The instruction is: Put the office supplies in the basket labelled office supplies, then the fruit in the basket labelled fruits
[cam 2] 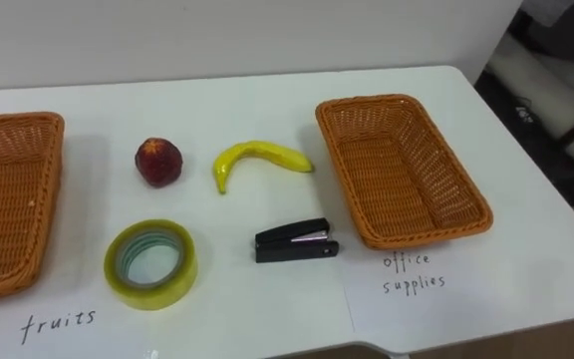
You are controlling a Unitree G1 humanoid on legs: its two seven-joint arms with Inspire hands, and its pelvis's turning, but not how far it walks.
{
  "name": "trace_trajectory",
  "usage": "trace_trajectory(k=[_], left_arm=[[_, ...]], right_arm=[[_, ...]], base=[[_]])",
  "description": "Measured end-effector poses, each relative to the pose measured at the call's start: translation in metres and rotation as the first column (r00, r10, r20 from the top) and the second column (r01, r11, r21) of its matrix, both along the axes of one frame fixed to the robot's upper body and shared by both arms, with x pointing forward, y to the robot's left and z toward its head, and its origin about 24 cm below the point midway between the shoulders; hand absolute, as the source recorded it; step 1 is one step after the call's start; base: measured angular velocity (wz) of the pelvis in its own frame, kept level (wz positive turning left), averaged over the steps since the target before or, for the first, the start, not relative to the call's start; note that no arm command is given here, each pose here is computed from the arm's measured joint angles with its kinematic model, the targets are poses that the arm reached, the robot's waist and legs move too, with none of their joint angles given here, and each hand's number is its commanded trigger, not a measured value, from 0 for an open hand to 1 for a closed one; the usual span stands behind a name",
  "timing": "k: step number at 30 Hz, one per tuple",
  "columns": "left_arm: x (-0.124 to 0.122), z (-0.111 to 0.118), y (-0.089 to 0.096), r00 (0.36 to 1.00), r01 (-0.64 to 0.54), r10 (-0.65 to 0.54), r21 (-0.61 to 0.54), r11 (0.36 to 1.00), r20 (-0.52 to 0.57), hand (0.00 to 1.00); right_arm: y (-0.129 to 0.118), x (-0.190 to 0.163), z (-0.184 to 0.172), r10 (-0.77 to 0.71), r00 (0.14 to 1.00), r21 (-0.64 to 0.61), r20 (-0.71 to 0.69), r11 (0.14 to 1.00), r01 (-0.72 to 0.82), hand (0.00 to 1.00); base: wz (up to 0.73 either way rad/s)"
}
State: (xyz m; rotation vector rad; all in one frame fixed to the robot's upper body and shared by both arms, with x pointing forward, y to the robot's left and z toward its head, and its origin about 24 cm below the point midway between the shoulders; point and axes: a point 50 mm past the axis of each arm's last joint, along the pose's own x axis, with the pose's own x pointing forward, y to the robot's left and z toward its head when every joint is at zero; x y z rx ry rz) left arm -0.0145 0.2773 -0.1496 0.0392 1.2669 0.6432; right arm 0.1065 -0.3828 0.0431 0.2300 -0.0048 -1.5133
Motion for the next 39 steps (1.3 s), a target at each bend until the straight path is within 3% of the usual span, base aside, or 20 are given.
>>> trace_trajectory(k=[10, 14, 19, 26, 32, 39], left_arm=[[0.002, -0.001, -0.002, 0.999, 0.044, -0.044, -0.004, 0.999, -0.009, 0.00], [-0.001, -0.002, -0.003, 0.999, 0.046, -0.046, -0.008, 0.999, -0.022, 0.00], [-0.006, -0.005, -0.007, 0.996, 0.068, -0.069, -0.025, 0.997, -0.062, 0.00], [-0.002, -0.007, -0.012, 0.980, 0.170, -0.173, -0.033, 0.985, -0.098, 0.00], [0.005, -0.008, -0.013, 0.980, 0.181, -0.184, -0.044, 0.982, -0.078, 0.00], [0.016, -0.009, -0.015, 0.976, 0.208, -0.211, -0.068, 0.976, -0.050, 0.00]], right_arm=[[0.019, 0.035, 0.060, 0.121, 0.989, -0.291, 0.089, 0.953, -0.090, 0.00], [0.031, 0.048, 0.084, 0.179, 0.981, -0.453, 0.070, 0.882, -0.128, 0.00], [0.046, 0.067, 0.101, 0.295, 0.951, -0.522, 0.089, 0.827, -0.207, 0.00], [0.076, 0.091, 0.125, 0.513, 0.858, -0.657, -0.004, 0.646, -0.389, 0.00], [0.103, 0.105, 0.145, 0.564, 0.813, -0.776, -0.146, 0.444, -0.447, 0.00], [0.126, 0.119, 0.140, 0.639, 0.680, -0.756, -0.359, 0.228, -0.614, 0.00]], base=[[0.02], [0.00], [0.00], [0.08], [0.06], [0.03]])
